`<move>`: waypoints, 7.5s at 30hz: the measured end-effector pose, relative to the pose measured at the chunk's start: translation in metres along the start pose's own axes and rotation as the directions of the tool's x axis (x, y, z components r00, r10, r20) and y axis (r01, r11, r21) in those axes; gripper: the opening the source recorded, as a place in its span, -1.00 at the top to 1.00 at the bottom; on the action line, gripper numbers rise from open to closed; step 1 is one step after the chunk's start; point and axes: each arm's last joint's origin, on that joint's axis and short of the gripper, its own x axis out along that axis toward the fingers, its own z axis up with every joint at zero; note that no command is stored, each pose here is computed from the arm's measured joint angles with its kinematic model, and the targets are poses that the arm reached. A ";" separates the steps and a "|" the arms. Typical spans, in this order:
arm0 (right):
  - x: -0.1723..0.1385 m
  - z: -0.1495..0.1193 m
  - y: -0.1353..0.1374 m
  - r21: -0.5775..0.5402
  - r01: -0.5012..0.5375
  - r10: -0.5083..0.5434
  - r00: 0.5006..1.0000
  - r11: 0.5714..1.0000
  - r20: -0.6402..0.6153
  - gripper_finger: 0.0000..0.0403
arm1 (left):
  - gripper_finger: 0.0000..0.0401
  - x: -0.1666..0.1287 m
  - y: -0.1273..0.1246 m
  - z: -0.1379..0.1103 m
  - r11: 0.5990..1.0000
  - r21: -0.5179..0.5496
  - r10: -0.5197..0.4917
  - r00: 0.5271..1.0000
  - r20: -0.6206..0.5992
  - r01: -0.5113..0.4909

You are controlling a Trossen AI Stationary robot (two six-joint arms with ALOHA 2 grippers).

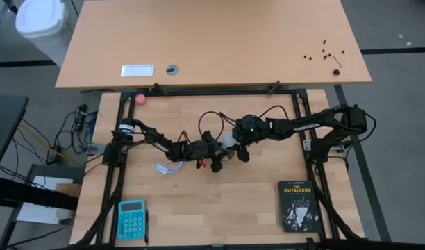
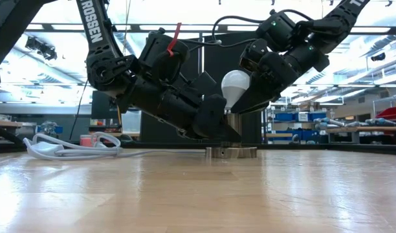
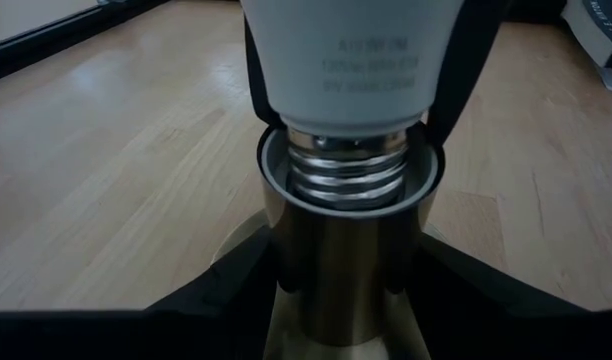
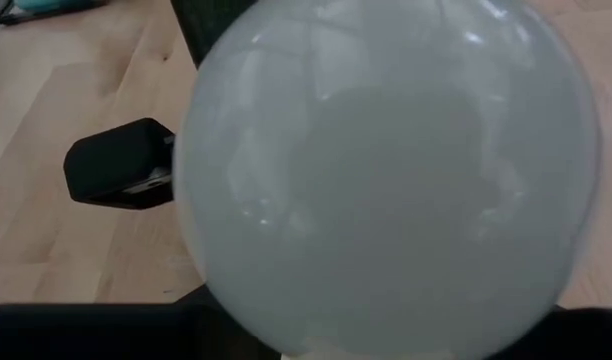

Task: Screw lightbulb
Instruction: Insert the white lightbulb into the silver lamp

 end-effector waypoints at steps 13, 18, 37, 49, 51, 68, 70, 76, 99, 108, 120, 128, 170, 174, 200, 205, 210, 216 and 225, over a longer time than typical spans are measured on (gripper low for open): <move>0.000 0.001 0.000 -0.029 -0.041 0.041 0.999 0.999 0.009 0.10 | -0.03 0.000 0.000 0.000 1.000 0.000 -0.001 1.000 -0.001 0.001; 0.000 0.005 0.001 -0.029 -0.058 0.059 0.998 0.998 0.008 -0.02 | -0.03 0.000 0.000 0.000 1.000 0.000 -0.001 1.000 -0.001 0.001; -0.001 0.016 0.007 -0.049 -0.077 0.074 0.996 0.996 -0.052 -0.16 | -0.03 0.000 0.000 -0.001 1.000 0.003 -0.001 1.000 -0.011 0.001; 0.002 0.025 0.019 -0.106 -0.009 0.014 0.999 0.994 0.050 -0.24 | -0.03 0.000 0.000 -0.001 1.000 0.003 0.000 1.000 -0.012 0.000; 0.002 0.023 0.019 -0.107 -0.007 0.016 0.996 0.994 0.083 -0.24 | -0.03 0.000 0.000 -0.001 1.000 0.003 0.000 1.000 -0.012 0.000; 0.002 -0.007 0.014 -0.049 0.017 -0.009 0.987 0.999 0.162 -0.33 | -0.03 0.000 0.000 -0.001 1.000 0.000 0.000 1.000 -0.012 0.000; 0.002 -0.007 0.014 -0.050 0.016 -0.007 0.987 0.999 0.159 -0.37 | -0.03 0.000 0.000 -0.001 1.000 0.000 0.000 1.000 -0.012 0.000; 0.002 0.003 0.015 -0.072 0.016 -0.003 0.985 0.997 0.174 -0.44 | -0.03 0.000 0.000 -0.001 1.000 0.000 0.001 1.000 -0.013 -0.001; 0.001 0.024 0.014 -0.100 0.029 -0.024 0.998 0.995 0.053 -0.25 | -0.03 0.000 0.000 -0.001 1.000 0.000 0.001 1.000 -0.014 -0.001; -0.001 0.030 0.011 -0.107 -0.007 0.009 1.000 0.994 0.014 -0.27 | -0.03 0.000 0.000 -0.001 1.000 0.000 0.001 1.000 -0.013 -0.001; 0.020 0.020 0.002 -0.096 -0.081 0.077 0.996 0.992 -0.046 -0.24 | -0.03 0.000 0.000 -0.001 1.000 -0.005 -0.001 1.000 0.001 0.001; 0.023 0.024 0.002 -0.121 -0.091 0.087 0.995 0.988 -0.039 -0.16 | -0.03 0.000 0.000 -0.001 1.000 -0.005 0.001 1.000 0.001 -0.001; -0.011 -0.012 0.002 -0.118 -0.087 0.094 0.994 0.989 0.055 -0.42 | -0.03 0.000 0.000 -0.001 1.000 -0.006 0.006 1.000 -0.005 -0.006; -0.007 -0.015 0.004 -0.150 -0.030 0.057 0.982 0.988 0.179 -0.41 | -0.03 0.000 0.000 -0.001 1.000 -0.005 0.005 1.000 -0.009 -0.005; 0.018 -0.022 0.001 -0.172 -0.053 0.119 0.909 0.984 0.399 -0.13 | -0.03 0.000 0.000 -0.001 1.000 -0.005 0.001 1.000 -0.013 -0.001; 0.020 -0.026 0.000 -0.154 -0.042 0.095 0.928 0.987 0.360 -0.13 | -0.03 0.000 0.000 -0.001 1.000 -0.006 0.001 1.000 -0.013 -0.001; 0.022 -0.028 0.001 -0.145 0.004 0.049 0.932 0.989 0.359 -0.13 | -0.03 0.000 0.000 -0.001 1.000 -0.012 0.001 1.000 -0.013 -0.001; 0.024 -0.029 0.010 -0.093 0.101 -0.062 0.932 0.990 0.357 -0.13 | -0.03 0.000 0.001 -0.001 0.999 -0.032 0.027 1.000 -0.011 -0.028; 0.027 -0.032 0.036 0.040 0.329 -0.321 0.874 0.943 0.365 -0.13 | -0.03 0.000 0.002 -0.002 0.996 -0.058 0.061 0.998 -0.008 -0.061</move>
